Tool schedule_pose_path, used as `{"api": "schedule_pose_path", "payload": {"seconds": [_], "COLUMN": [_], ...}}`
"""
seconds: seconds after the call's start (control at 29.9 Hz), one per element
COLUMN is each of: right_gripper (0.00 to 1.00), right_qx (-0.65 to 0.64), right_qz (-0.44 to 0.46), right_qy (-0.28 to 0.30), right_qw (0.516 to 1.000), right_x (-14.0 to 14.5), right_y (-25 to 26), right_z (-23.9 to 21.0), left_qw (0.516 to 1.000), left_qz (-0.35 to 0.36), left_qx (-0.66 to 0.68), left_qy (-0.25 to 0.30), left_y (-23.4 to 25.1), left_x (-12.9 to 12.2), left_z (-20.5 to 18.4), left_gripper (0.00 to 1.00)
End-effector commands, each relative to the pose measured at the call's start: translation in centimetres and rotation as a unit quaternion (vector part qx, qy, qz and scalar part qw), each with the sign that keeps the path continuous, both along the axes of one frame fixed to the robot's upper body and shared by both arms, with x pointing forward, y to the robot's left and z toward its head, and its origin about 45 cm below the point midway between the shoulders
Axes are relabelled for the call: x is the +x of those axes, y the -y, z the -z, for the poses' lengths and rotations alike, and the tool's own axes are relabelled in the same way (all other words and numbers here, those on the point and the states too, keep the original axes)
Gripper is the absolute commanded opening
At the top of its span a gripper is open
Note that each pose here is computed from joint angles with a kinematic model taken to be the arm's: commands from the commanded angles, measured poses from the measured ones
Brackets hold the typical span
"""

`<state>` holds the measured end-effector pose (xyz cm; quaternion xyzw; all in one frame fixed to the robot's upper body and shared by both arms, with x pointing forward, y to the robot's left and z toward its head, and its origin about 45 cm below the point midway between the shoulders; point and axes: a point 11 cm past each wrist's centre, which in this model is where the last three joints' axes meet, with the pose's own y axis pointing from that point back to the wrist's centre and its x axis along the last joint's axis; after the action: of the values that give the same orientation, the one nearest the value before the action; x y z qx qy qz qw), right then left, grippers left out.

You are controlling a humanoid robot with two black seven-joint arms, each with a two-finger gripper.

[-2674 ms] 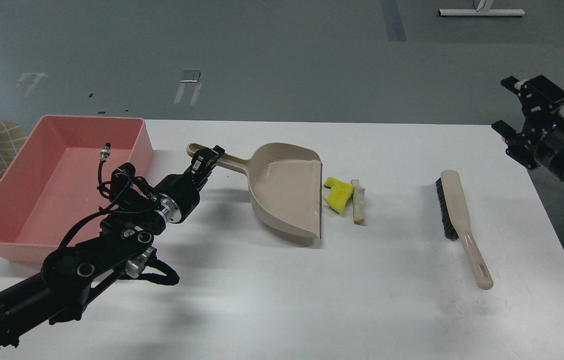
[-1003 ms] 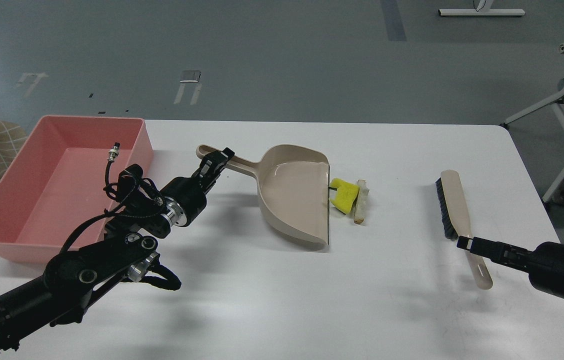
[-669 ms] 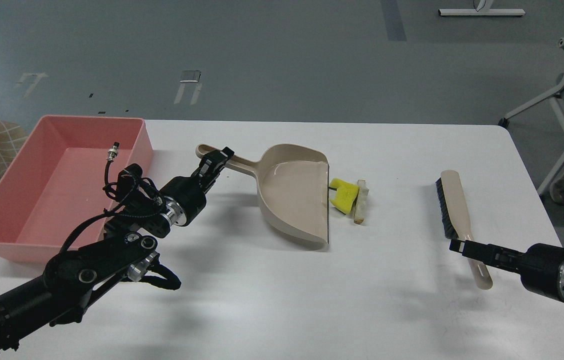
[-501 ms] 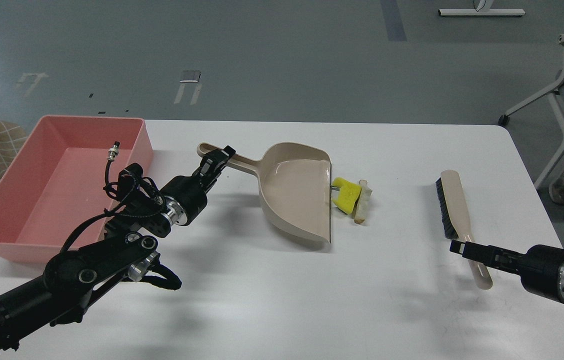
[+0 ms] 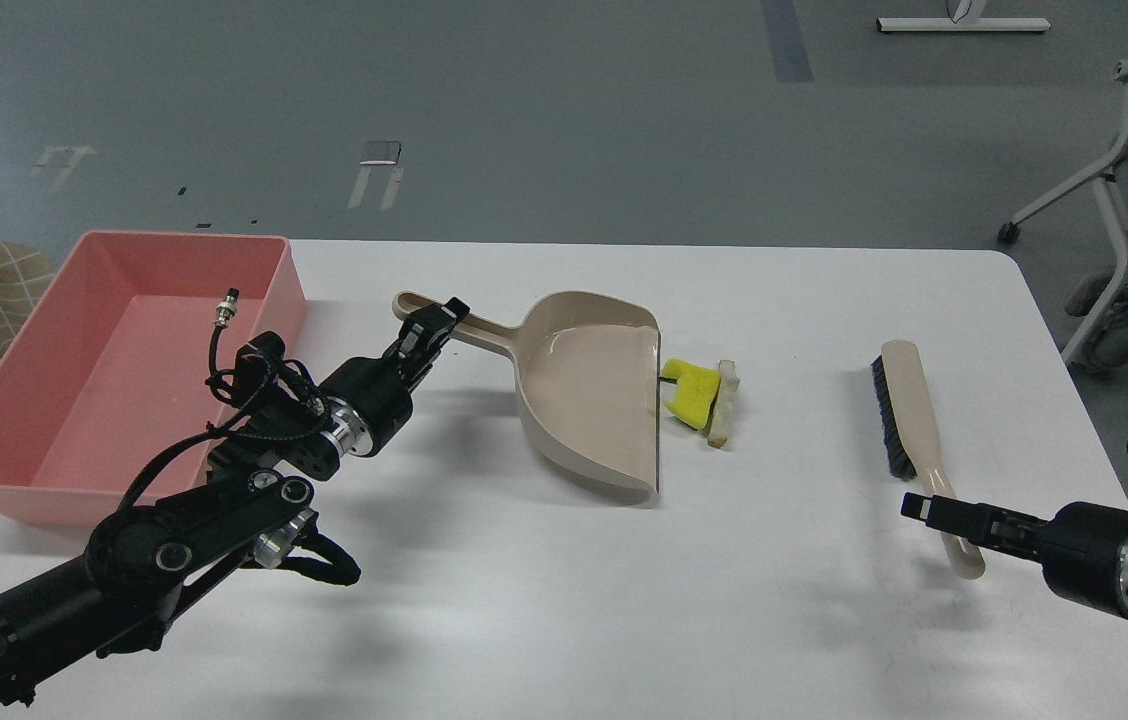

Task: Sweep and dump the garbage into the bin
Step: 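Reach the right gripper down and grasp the wooden brush handle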

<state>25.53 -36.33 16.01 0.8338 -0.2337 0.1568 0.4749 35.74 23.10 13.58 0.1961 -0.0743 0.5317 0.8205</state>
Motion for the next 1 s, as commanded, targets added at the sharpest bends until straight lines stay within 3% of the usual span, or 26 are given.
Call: {"api": "schedule_pose_path", "payload": {"seconds": [0.0, 0.2, 0.6, 0.77, 0.94, 0.97], "right_gripper": [0.75, 0.59, 0.49, 0.32, 0.0, 0.0], "right_qx": [0.0, 0.001, 0.0, 0.0, -0.018, -0.023], "right_qz": [0.0, -0.001, 0.0, -0.001, 0.012, 0.015], "right_qy": [0.001, -0.001, 0.0, 0.001, -0.007, -0.008], "right_qw": [1.0, 1.0, 1.0, 1.0, 1.0, 1.0], "right_x": [0.01, -0.07, -0.02, -0.01, -0.1, -0.07], "right_y": [0.01, -0.05, -0.05, -0.09, 0.47, 0.56], "right_z": [0.0, 0.03, 0.0, -0.08, 0.14, 0.17], "left_qw": [1.0, 1.0, 1.0, 1.0, 1.0, 1.0], "left_qz": [0.0, -0.001, -0.002, -0.002, -0.002, -0.002], "left_qx": [0.001, 0.0, 0.0, -0.001, -0.001, -0.001], "left_qy": [-0.002, 0.0, 0.001, 0.001, 0.001, 0.001], "left_y": [-0.08, -0.16, -0.21, -0.17, -0.17, -0.17], "left_x": [-0.14, -0.15, -0.09, -0.11, -0.11, -0.11], "left_z": [0.19, 0.16, 0.09, 0.12, 0.12, 0.12], "left_gripper": [0.0, 0.0, 0.0, 0.0, 0.0, 0.0]}}
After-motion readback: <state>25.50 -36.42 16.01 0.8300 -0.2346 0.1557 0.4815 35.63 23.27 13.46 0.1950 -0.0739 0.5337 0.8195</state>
